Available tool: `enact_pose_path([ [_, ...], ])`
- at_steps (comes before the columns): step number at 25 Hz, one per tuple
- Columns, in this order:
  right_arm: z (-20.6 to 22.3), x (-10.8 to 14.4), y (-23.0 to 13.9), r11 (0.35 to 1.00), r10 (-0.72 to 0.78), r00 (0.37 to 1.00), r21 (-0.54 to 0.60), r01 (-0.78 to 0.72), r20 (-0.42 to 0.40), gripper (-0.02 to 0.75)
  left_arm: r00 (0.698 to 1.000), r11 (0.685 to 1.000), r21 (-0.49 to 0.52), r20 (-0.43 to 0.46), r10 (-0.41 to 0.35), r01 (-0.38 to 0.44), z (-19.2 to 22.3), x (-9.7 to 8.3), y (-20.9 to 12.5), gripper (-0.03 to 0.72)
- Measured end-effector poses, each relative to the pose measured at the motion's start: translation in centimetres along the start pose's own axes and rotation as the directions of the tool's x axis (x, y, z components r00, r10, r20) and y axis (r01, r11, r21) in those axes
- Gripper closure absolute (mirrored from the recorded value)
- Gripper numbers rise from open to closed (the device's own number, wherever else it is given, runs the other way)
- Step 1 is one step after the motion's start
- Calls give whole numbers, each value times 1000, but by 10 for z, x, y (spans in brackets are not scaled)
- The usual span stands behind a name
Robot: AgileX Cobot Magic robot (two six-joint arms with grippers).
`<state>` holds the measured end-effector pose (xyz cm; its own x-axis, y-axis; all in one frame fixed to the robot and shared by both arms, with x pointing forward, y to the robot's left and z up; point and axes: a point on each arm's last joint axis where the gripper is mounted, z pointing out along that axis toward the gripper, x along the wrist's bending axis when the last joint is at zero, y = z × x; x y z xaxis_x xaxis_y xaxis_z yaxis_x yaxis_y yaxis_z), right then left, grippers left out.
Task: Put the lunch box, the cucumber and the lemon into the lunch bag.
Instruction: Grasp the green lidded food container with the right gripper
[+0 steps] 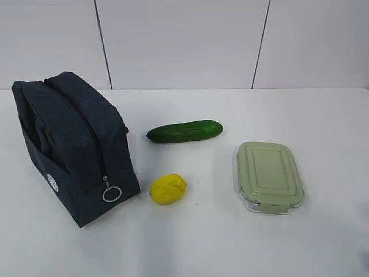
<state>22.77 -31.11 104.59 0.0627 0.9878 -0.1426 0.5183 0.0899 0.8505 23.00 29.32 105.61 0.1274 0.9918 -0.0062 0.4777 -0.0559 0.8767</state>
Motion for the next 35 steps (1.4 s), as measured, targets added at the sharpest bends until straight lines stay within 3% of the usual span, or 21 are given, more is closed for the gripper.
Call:
enact_pose_path([
  [35,0,0,0,1000,0,1000,0,0,0,288,1000,1000,0,0,0,0,0,0,0,453],
])
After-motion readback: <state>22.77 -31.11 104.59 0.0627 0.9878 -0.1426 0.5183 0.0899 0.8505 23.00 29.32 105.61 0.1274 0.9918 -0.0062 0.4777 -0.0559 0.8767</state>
